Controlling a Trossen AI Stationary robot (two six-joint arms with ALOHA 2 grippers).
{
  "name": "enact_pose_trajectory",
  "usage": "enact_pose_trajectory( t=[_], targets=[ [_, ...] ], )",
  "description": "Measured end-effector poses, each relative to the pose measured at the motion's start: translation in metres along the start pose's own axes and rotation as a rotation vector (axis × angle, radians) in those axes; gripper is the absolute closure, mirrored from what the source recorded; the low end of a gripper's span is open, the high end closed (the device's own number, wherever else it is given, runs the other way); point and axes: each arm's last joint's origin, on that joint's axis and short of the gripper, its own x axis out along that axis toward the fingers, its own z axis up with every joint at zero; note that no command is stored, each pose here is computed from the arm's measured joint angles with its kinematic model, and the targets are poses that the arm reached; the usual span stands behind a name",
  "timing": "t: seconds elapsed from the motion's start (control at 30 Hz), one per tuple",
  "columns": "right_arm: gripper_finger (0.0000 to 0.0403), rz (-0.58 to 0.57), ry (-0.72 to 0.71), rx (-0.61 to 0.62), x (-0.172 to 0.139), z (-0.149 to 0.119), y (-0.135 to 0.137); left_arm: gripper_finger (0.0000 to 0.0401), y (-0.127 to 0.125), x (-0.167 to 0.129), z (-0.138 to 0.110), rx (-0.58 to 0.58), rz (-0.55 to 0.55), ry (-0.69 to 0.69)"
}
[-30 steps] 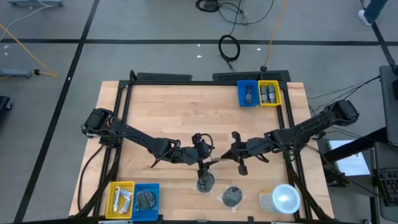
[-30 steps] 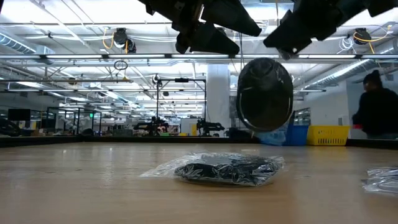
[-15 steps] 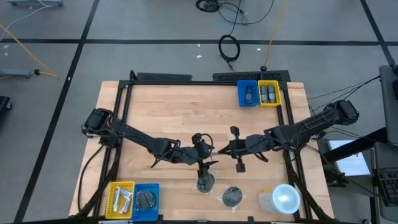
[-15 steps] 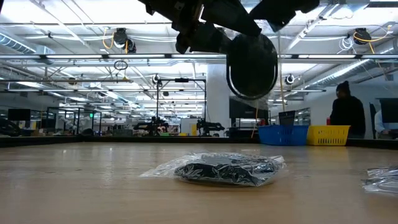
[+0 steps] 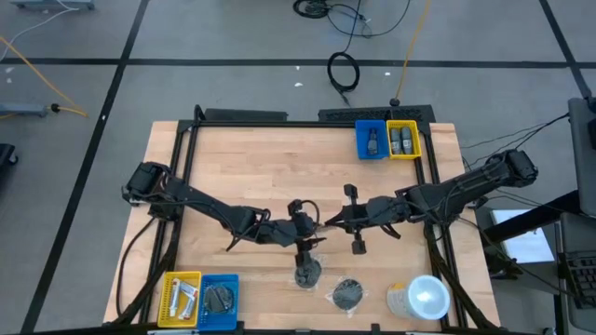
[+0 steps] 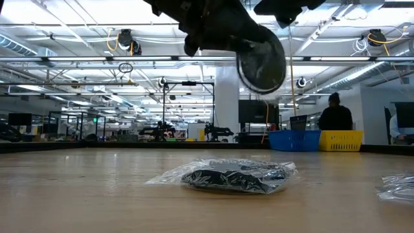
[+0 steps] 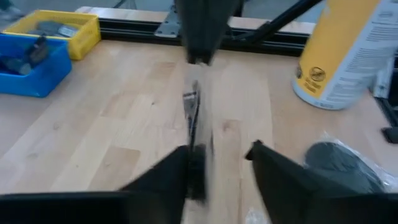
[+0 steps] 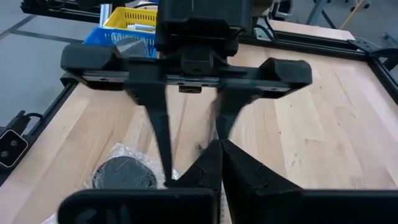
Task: Pick & Place Travel size toiletries
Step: Put the black hairbrush into the bottom blue bin
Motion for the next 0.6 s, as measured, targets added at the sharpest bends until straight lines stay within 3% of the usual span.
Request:
enact_pose_trajectory(
  t=[0.13, 0.17, 0.6],
  targets=[
    [0.0403, 0.001, 0.0, -0.004, 0.0, 0.0, 0.0, 0.0363, 0.0005, 0.0007, 0.0, -0.003, -0.045, 0.012],
    [0.0403, 0.001, 0.0, -0.004, 0.0, 0.0, 0.0, 0.0379, 0.0008, 0.0008, 0.0, -0.003, -0.049, 0.014],
    [0.0399, 0.0, 0.0, -0.041, 0.0, 0.0, 0.0, 0.0389, 0.0011, -0.0081, -0.0062, -0.033, -0.023, 0.116]
  ],
)
